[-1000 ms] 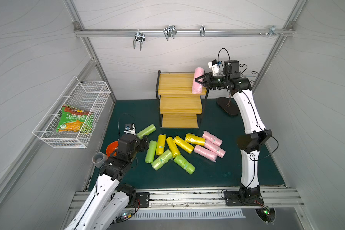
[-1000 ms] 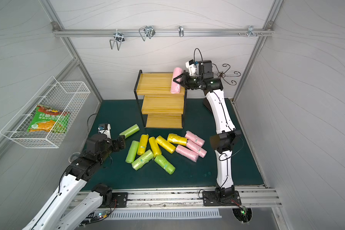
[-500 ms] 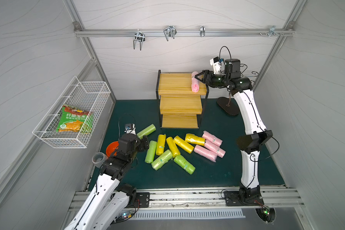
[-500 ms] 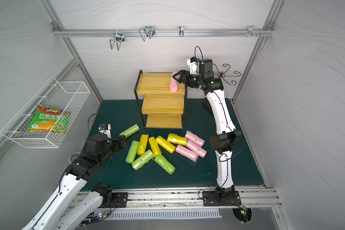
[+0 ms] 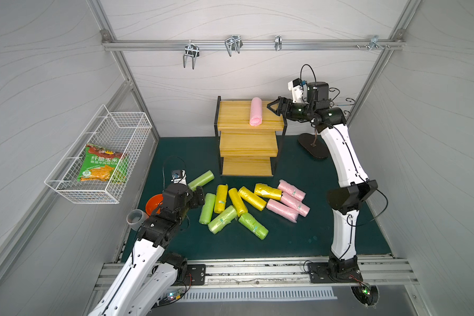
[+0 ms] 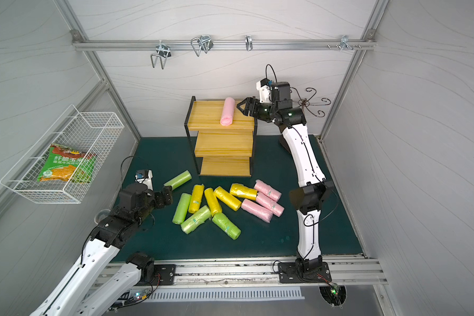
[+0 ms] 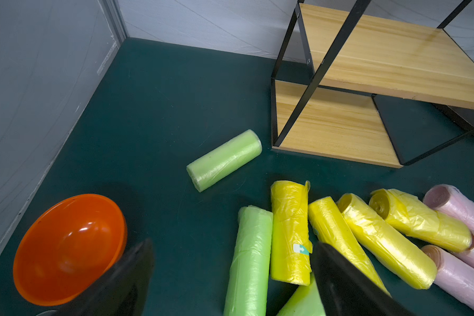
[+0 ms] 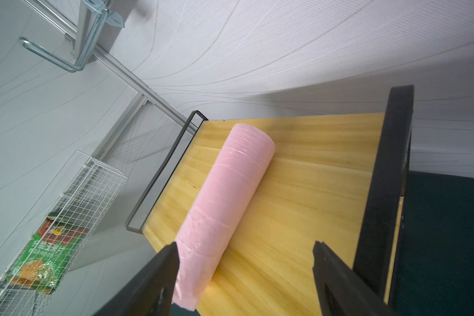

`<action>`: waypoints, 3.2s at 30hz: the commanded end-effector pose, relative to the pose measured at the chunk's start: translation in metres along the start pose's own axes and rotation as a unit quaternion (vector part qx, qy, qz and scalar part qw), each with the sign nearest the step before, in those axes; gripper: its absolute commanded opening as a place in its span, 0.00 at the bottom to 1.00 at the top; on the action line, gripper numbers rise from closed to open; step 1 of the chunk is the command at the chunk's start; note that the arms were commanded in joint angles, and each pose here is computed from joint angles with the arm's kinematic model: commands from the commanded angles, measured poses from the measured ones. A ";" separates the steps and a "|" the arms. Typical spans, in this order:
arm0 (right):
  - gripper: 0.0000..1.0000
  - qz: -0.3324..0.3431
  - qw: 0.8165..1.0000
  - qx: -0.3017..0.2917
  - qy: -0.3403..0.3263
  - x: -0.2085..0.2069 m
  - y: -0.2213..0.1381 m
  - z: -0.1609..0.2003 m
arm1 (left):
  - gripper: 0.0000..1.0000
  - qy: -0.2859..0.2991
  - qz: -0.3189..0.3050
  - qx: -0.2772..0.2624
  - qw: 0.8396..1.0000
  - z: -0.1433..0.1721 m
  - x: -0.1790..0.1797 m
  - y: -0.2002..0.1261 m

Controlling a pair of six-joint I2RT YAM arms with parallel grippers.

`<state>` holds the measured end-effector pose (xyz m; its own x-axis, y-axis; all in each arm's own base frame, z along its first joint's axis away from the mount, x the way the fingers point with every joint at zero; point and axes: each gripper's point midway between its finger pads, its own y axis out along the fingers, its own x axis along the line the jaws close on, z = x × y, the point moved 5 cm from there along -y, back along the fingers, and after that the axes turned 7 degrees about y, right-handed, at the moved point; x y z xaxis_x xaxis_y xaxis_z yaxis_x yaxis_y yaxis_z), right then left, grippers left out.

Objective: Sort the rolls of trash bags by color and place them on the shelf
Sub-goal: Place the roll of trash bags on the shelf, then move the shelf to the center of the board.

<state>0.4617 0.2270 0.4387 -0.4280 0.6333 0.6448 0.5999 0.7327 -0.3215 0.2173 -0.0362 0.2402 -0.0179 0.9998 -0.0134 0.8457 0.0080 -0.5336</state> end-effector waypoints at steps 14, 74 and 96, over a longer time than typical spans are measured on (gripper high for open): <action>0.71 -0.203 0.955 -0.058 0.210 -0.089 -0.127 -0.028 | 0.99 -0.034 0.045 -0.041 0.998 -0.038 -0.012 -0.018; 0.65 0.009 0.992 0.013 -0.123 -0.070 -0.056 0.126 | 0.95 -0.134 0.232 -0.067 0.961 -0.107 -0.029 0.037; 0.62 0.052 0.983 -0.042 -0.169 -0.077 -0.004 0.130 | 0.90 0.043 0.260 -0.168 0.950 -0.098 -0.073 0.092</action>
<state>0.4012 0.2003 0.3018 -0.5425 0.7549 0.3685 0.6809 0.6520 -0.3334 0.3409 -0.0969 0.2614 0.4113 0.8678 -0.2789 0.8279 -0.4837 -0.2841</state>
